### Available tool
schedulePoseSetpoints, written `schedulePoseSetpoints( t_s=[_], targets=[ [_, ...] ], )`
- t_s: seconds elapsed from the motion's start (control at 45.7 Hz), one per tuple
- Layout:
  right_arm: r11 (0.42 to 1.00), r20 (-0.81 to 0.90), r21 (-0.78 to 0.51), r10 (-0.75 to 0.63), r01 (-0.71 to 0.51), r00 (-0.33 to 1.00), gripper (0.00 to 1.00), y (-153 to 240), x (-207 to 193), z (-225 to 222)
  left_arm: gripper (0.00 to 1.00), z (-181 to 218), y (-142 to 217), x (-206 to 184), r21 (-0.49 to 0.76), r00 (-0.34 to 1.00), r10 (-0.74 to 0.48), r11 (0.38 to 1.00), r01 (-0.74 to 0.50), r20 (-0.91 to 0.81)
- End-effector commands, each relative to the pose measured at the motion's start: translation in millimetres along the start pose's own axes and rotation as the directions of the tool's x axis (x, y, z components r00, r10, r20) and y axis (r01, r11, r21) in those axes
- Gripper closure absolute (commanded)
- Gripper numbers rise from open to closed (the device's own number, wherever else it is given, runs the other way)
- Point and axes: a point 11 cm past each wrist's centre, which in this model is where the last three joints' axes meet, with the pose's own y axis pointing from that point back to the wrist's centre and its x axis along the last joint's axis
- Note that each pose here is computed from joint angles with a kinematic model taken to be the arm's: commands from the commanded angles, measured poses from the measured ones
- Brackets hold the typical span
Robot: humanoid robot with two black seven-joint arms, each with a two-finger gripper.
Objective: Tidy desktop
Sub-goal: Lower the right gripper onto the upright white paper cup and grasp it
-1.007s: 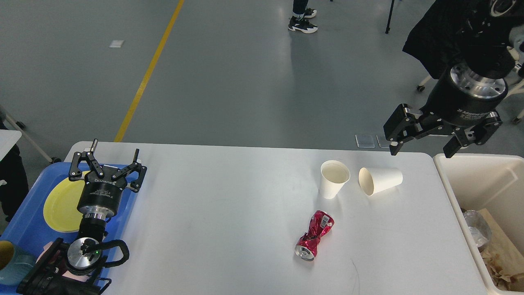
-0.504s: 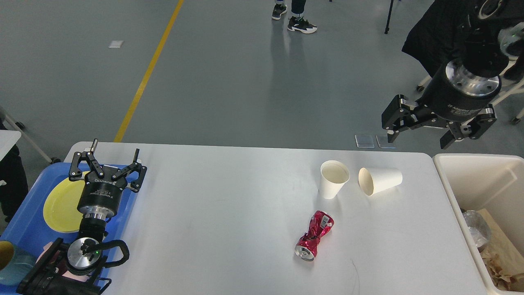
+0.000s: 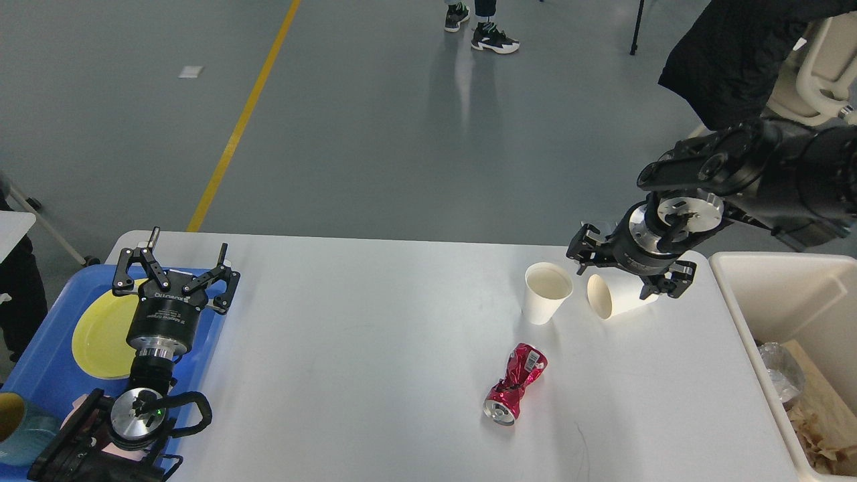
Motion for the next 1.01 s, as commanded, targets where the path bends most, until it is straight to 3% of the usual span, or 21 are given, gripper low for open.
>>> schedulePoseSetpoints(
  t_s=[0.0,0.307,0.81,0.832,0.92,0.985],
  targets=[
    [1.000,0.075,0.026,-0.017,0.015,0.997,0.02,-37,-13,-6,0.04,0,0,0,0.000,1.000,0.000,1.000,0.000,0.000],
    [0.993,0.258,0.115,-0.058,0.029,0.964,0.09,-84,-22,-12,0.04,0,0,0,0.000,1.000,0.000,1.000,0.000,0.000],
    [0.992,0.385,0.116,0.007,-0.057,0.923,0.10,-103,-22,-9,0.04,0,0,0,0.000,1.000,0.000,1.000,0.000,0.000],
    [0.992,0.387,0.115,0.009,-0.058,0.922,0.11,-105,-22,-8,0.04,0,0,0,0.001,1.000,0.000,1.000,0.000,0.001],
    [0.993,0.396,0.112,-0.005,-0.043,0.918,0.35,-111,-28,-5,0.04,0,0,0,0.000,1.000,0.000,1.000,0.000,0.000],
    [0.992,0.404,0.123,-0.019,-0.034,0.914,0.44,-112,-31,-7,0.04,0,0,0,0.000,1.000,0.000,1.000,0.000,0.000]
  ],
)
